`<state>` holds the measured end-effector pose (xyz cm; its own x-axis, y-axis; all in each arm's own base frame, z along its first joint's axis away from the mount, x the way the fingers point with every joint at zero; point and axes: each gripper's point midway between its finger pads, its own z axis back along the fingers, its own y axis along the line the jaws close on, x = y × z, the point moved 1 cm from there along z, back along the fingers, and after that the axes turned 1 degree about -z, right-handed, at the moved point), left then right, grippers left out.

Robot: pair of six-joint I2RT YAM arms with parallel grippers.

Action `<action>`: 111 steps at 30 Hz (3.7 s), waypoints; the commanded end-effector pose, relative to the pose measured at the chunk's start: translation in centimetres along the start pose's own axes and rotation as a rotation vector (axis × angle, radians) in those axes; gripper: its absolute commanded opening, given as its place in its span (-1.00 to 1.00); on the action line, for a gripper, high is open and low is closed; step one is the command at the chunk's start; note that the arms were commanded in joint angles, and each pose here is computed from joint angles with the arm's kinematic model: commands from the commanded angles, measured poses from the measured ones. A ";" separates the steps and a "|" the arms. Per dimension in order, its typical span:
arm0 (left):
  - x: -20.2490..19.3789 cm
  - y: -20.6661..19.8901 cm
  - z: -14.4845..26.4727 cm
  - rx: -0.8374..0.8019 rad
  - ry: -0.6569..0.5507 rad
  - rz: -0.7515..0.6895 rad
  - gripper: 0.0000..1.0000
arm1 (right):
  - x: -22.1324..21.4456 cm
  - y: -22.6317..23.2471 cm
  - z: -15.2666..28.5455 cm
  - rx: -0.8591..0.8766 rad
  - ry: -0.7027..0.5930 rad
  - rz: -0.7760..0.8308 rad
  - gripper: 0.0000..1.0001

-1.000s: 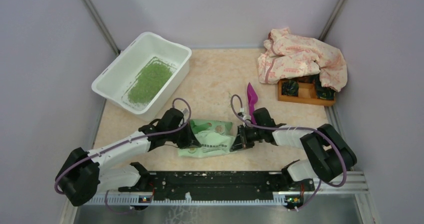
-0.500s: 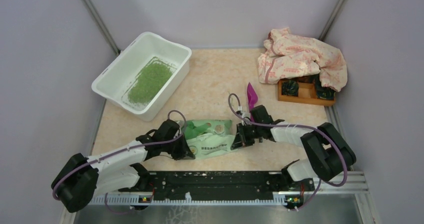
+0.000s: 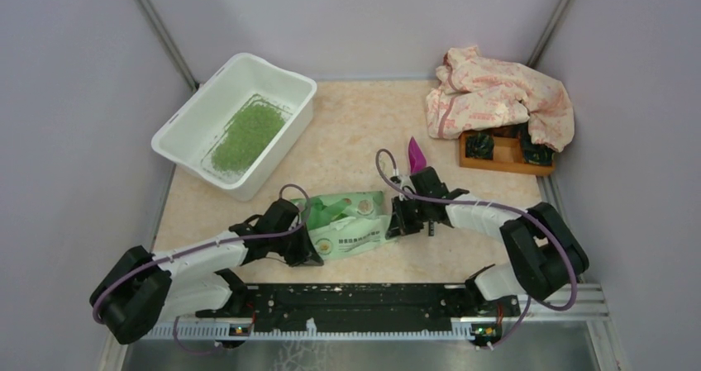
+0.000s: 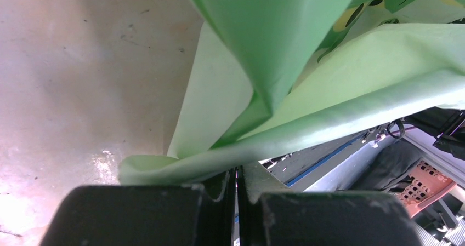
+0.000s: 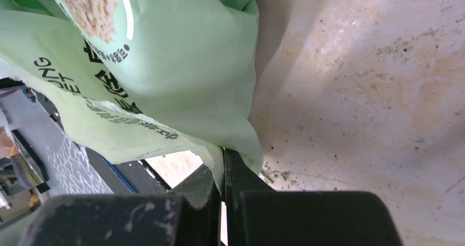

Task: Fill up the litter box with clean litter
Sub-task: Close the cat litter bag at the center of the board.

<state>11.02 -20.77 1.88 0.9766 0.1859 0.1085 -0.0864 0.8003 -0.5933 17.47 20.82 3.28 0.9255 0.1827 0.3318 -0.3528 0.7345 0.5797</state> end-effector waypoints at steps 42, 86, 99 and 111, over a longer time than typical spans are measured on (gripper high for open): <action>3.2 -0.1 -0.5 0.111 -0.112 -0.056 -0.91 | 3.1 6.5 7.5 -0.162 -0.264 0.357 -0.29; 4.1 1.3 0.6 0.141 -0.114 -0.091 -0.91 | -0.7 8.4 2.4 0.242 -0.363 0.416 -0.01; 4.3 1.9 1.1 0.156 -0.128 -0.090 -0.91 | 0.4 7.1 1.3 0.304 -0.274 0.296 -1.00; 6.8 2.2 2.0 0.143 -0.174 -0.083 -0.91 | 5.8 5.8 3.2 0.266 -0.319 0.230 -1.00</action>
<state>15.81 -17.27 2.35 0.9453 0.2130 0.2472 -0.0710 0.8737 -0.4812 17.65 23.39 8.06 0.8226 0.0755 0.5635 -0.5206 0.4986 0.6932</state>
